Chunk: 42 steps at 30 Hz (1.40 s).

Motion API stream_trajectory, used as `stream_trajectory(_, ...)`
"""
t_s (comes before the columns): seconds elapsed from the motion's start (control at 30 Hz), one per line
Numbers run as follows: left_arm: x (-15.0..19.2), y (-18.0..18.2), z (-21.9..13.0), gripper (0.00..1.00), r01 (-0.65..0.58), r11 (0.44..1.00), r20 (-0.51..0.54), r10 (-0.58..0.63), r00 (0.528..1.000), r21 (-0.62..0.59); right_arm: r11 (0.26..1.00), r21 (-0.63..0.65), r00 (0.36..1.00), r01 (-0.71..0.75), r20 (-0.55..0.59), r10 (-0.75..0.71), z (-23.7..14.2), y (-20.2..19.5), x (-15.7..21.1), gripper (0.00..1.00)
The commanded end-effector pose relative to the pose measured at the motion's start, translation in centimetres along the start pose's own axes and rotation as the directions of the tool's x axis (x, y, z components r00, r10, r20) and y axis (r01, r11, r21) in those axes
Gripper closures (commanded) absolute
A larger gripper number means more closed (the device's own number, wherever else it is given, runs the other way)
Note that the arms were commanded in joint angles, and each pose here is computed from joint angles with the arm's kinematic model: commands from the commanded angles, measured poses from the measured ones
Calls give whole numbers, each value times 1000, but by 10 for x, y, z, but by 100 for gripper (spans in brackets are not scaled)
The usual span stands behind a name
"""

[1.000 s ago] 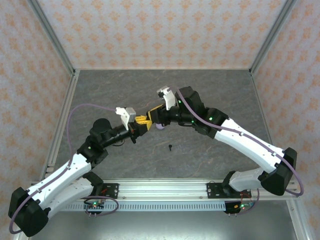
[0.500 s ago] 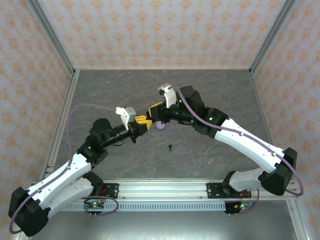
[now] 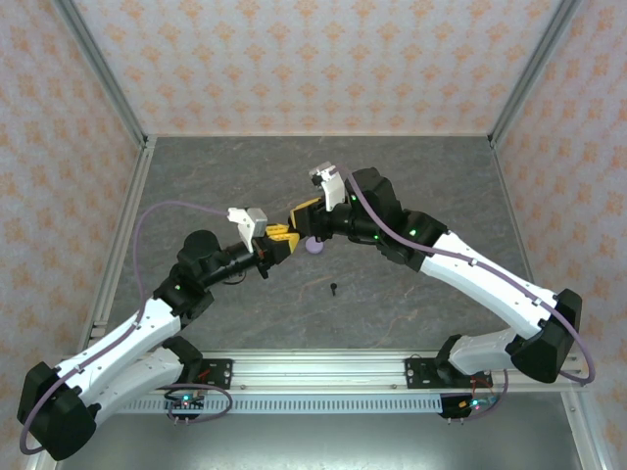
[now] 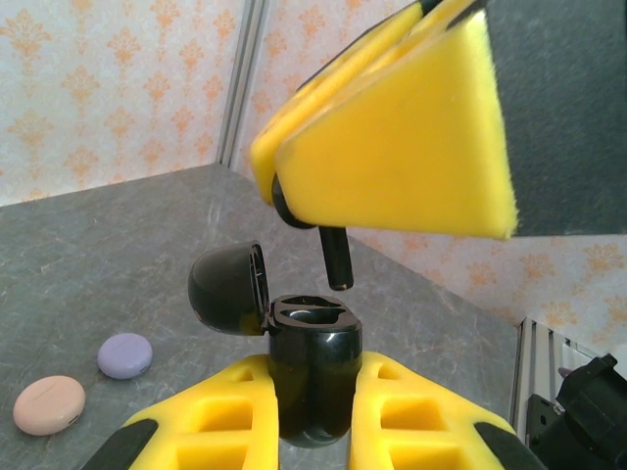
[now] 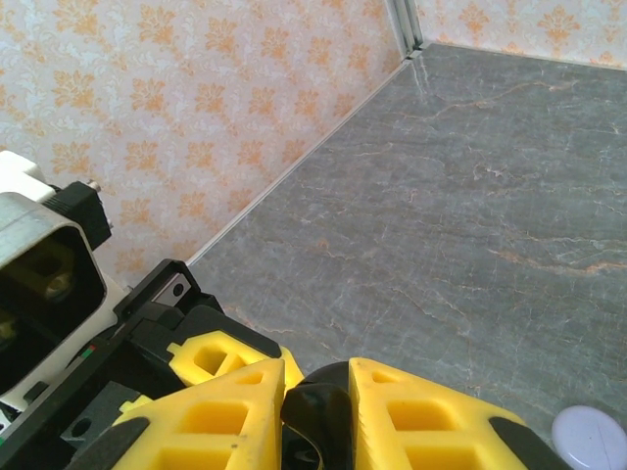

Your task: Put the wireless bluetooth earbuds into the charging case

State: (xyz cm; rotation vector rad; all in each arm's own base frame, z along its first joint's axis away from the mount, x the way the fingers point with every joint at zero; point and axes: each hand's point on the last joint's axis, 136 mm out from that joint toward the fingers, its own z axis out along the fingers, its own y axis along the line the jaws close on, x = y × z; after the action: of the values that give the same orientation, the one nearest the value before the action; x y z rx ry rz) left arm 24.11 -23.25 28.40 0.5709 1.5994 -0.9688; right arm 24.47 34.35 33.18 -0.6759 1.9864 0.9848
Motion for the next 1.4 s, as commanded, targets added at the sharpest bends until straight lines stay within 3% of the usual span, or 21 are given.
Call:
stream_trajectory(0.0, -30, -10, -1, 100, -27, 999, 88, 25, 996, 22, 1000, -10, 1000, 5, 8, -5, 4, 1, 2, 78)
stream_trajectory(0.53, -31, -9, -1, 100, -19, 1000, 104, 18, 994, 14, 999, -49, 1000, -14, -12, 14, 4, 7, 9, 76)
stream_trajectory(0.83, -31, -10, -2, 100, -19, 1000, 107, 17, 994, 20, 999, -41, 1000, -6, 2, 6, -5, 10, -1, 61)
stream_trajectory(1.1, -22, -3, -2, 100, -27, 1000, 78, 28, 997, -14, 986, 162, 998, -30, 64, 20, -45, -24, -23, 49)
stream_trajectory(1.37, 4, 8, -16, 100, -35, 995, -8, 35, 999, -92, 881, 456, 984, -125, -59, 170, -59, -91, 36, 46)
